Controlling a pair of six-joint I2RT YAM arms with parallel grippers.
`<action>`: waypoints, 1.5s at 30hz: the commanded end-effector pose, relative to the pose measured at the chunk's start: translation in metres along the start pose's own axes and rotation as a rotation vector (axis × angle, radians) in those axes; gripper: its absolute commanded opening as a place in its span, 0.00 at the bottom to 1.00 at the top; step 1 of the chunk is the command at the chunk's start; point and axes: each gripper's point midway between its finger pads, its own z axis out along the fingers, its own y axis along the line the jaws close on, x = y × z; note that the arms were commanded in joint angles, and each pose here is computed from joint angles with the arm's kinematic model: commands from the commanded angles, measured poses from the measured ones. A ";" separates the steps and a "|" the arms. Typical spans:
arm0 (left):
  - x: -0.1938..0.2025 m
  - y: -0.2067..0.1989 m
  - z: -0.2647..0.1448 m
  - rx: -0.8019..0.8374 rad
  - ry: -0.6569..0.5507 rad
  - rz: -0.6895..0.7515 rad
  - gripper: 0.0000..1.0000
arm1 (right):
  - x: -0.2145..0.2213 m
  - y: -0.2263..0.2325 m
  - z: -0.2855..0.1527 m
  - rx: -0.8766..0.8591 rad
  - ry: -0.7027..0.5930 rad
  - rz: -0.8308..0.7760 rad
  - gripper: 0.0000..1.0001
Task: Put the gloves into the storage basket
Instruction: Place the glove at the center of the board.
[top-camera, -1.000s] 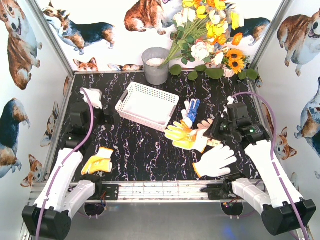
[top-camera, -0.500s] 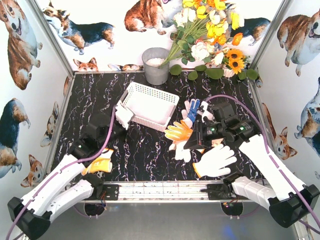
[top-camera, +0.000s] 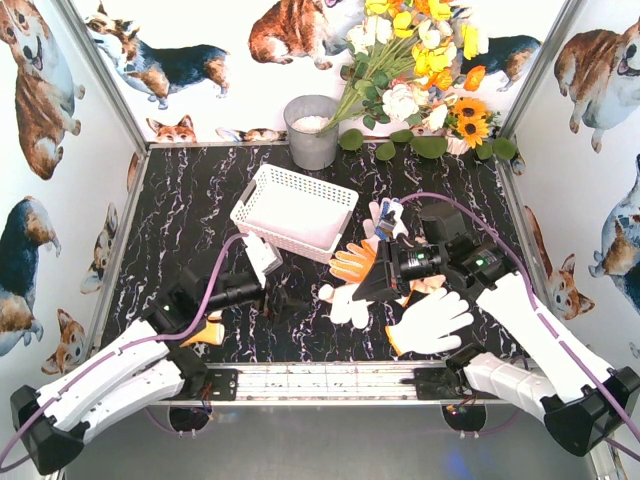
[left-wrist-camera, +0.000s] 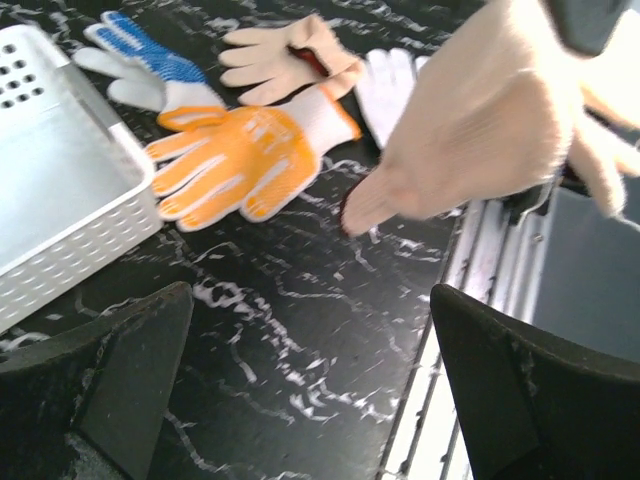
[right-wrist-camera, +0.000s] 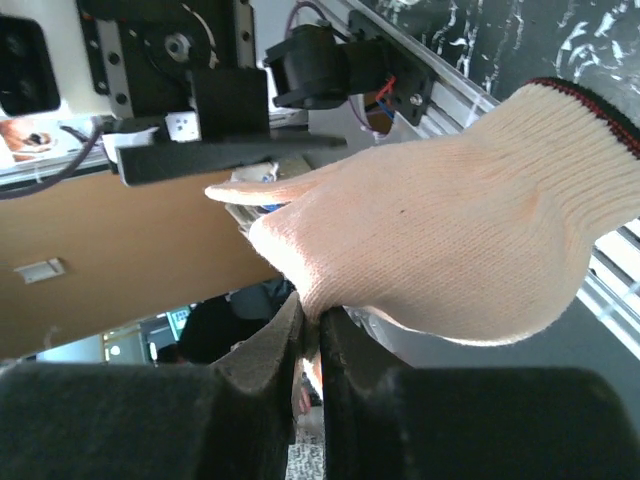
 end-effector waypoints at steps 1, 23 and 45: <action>-0.033 -0.022 0.010 0.071 -0.150 -0.087 1.00 | -0.012 0.040 0.000 -0.172 -0.027 -0.040 0.00; -0.025 -0.017 0.055 -0.022 -0.292 -0.253 0.67 | -0.018 0.032 0.014 -0.226 0.002 0.040 0.00; 0.103 -0.036 0.037 -0.053 0.280 -0.732 0.00 | -0.050 -0.135 0.085 0.372 -0.185 0.116 0.10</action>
